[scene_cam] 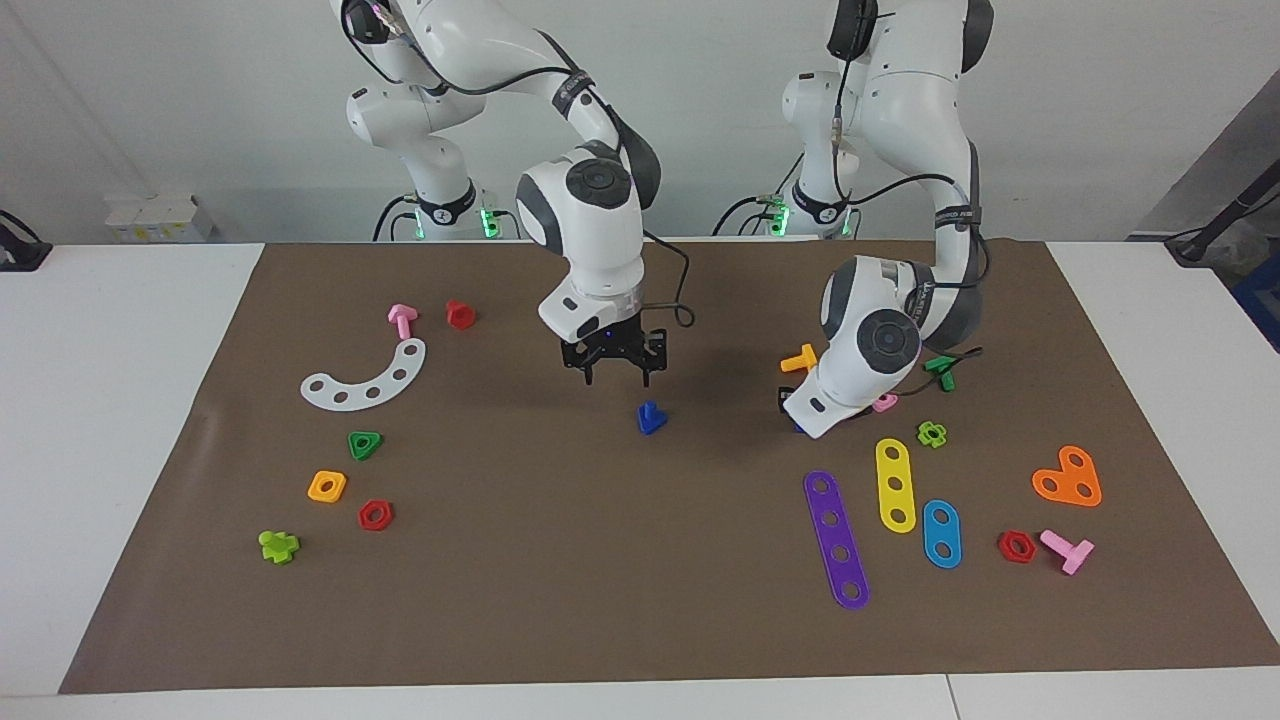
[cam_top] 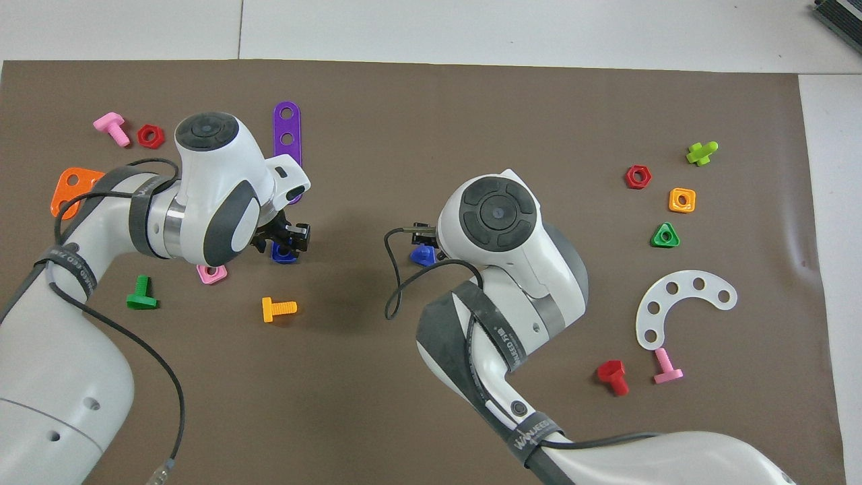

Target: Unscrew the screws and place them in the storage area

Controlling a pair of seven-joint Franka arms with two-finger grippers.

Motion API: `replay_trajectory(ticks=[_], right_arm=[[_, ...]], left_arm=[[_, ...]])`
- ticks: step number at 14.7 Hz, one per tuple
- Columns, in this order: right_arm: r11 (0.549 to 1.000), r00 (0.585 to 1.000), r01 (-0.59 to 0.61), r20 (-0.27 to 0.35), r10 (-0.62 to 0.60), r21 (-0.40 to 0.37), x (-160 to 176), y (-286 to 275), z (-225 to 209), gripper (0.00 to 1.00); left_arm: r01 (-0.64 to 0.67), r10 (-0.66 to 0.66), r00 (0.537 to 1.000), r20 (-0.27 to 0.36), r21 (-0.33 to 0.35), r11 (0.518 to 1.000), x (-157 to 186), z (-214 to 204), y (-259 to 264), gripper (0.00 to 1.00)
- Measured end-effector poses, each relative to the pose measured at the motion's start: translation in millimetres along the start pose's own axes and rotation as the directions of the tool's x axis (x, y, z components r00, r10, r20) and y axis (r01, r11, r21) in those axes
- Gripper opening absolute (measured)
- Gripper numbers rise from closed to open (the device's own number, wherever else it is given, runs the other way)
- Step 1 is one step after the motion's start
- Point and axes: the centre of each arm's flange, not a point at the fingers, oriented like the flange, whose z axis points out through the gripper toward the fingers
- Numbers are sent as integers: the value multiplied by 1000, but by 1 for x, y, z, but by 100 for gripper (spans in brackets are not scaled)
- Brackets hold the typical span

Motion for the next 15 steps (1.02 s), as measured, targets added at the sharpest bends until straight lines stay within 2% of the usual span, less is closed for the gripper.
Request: replay_trajectory(ticks=[2, 3, 4, 7, 9, 12, 15], right_arm=[[1000, 1000, 19, -6, -19, 7, -4, -13, 15, 85], [1000, 1000, 30, -5, -30, 3, -7, -20, 25, 85], [999, 999, 35, -8, -35, 0, -8, -30, 34, 81], [999, 999, 40, -29, -40, -6, -1, -54, 49, 78], [999, 998, 43, -35, -44, -10, 4, -56, 54, 65], [999, 999, 43, -26, -44, -25, 4, -53, 60, 63], [998, 999, 43, -2, -43, -46, 1, -50, 70, 60]], left_arm=[[-7, 7, 1000, -3, 13, 1000, 0, -1, -2, 97], [-9, 9, 1000, -6, 17, 1000, 0, -3, -2, 100], [-10, 10, 1000, -11, 18, 1000, 0, -6, -2, 100], [10, -9, 1000, -28, 16, 1000, -1, -31, -16, 100], [28, -28, 999, -40, 9, 1000, -9, -62, -43, 100], [34, -34, 999, -33, -5, 999, -39, -105, -97, 100], [26, -26, 999, -23, -18, 1000, -71, -126, -140, 100]])
